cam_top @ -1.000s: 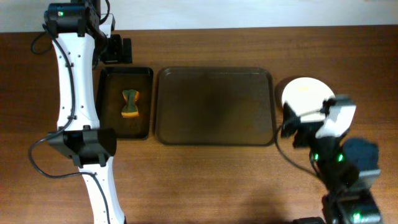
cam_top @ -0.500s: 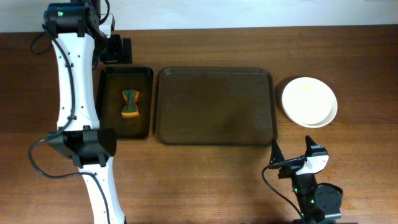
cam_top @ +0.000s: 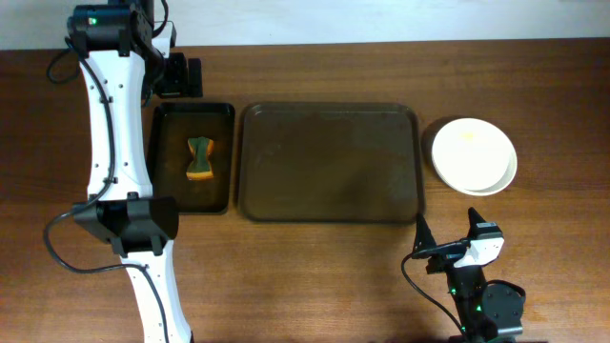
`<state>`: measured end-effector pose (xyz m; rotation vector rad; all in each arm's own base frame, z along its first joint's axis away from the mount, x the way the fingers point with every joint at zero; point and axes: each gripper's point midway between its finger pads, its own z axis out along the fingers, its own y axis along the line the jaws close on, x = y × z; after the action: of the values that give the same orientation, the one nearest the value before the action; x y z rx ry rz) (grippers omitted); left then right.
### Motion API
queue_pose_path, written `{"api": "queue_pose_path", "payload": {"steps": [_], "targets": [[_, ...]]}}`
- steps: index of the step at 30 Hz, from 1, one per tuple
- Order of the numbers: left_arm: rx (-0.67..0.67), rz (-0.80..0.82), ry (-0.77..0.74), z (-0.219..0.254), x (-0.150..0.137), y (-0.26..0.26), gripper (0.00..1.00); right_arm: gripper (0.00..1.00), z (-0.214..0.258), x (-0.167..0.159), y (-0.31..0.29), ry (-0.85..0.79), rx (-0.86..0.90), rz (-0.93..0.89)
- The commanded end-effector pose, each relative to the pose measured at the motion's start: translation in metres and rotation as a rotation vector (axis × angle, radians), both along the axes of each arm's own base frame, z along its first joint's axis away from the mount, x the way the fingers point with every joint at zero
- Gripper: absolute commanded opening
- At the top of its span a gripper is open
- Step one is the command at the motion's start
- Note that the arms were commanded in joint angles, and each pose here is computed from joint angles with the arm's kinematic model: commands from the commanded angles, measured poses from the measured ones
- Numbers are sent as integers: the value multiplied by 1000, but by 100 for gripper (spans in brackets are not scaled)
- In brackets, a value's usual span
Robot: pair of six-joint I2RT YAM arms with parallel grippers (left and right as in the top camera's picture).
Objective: Clean dirty plates on tray and stack at the side
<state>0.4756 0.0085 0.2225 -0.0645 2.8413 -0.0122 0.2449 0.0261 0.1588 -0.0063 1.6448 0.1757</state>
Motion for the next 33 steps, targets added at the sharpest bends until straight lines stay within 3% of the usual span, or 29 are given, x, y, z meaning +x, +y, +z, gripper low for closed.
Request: {"api": "queue_pose_path", "payload": {"steps": [1, 4, 6, 12, 17, 23, 27, 33], "targets": [[34, 2, -107, 31, 2, 3, 100, 98, -2, 0, 2, 4, 1, 10], [11, -6, -363, 76, 5, -1, 100, 98, -2, 0, 2, 4, 1, 10], [20, 2, -495, 82, -13, 4, 100, 98, -2, 0, 2, 4, 1, 10], [127, -75, -852, 49, -125, 8, 100, 98, -2, 0, 2, 4, 1, 10], [160, -73, -1114, 15, -186, 5, 100, 98, -2, 0, 2, 4, 1, 10], [287, -194, -1235, -34, -223, -4, 100, 98, -2, 0, 2, 4, 1, 10], [300, -231, -1150, -73, -229, -6, 100, 98, -2, 0, 2, 4, 1, 10], [304, -226, -1175, -67, -230, -6, 100, 98, -2, 0, 2, 4, 1, 10]]}}
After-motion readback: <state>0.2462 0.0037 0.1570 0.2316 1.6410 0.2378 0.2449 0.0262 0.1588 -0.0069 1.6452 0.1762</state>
